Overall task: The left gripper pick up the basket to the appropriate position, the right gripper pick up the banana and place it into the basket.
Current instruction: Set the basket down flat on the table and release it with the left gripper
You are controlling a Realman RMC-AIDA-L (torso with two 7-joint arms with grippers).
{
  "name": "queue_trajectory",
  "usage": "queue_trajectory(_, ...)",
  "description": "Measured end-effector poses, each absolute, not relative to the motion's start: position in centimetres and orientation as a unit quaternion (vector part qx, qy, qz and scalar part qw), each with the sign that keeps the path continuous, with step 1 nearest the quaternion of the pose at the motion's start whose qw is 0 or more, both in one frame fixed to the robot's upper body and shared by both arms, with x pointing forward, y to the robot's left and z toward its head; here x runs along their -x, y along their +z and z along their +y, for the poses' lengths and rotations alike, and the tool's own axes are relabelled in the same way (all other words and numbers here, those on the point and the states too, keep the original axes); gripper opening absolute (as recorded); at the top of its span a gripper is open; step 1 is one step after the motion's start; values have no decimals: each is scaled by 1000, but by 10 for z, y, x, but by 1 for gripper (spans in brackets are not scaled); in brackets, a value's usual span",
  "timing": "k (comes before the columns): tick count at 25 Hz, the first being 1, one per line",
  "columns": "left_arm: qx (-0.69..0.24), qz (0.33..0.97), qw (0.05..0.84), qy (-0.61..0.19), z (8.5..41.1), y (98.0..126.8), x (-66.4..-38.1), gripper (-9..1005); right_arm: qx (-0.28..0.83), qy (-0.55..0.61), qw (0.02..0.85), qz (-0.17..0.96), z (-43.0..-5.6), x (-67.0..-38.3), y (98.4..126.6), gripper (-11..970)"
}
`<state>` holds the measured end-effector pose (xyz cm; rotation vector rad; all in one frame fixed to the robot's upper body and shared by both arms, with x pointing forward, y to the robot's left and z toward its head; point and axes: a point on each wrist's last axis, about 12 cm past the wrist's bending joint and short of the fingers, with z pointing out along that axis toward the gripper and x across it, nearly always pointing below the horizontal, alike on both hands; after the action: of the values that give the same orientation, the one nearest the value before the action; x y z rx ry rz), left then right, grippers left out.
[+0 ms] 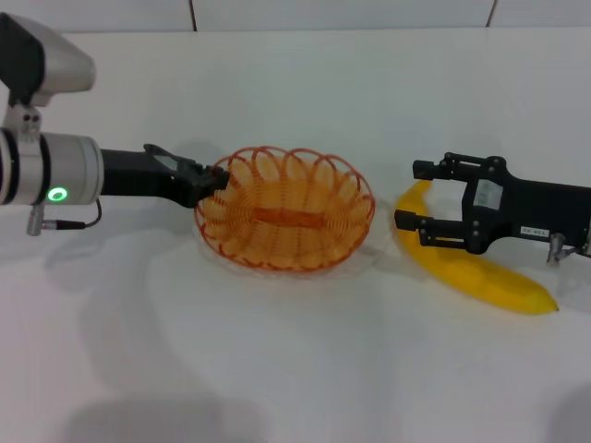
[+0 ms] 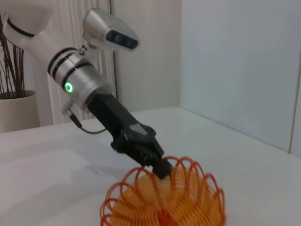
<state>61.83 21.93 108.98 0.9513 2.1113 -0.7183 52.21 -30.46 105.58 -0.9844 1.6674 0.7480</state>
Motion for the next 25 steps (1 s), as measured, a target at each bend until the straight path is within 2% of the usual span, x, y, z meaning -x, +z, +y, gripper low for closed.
queue_trajectory(8,-384,819,344,-252,208,1085,-623,133,411,311,509,689,-302,-524,1057,756)
queue_trajectory(25,-377,822,338,-260,205,1084,-622,175,409,307,509,692,-300,-526,1056,755)
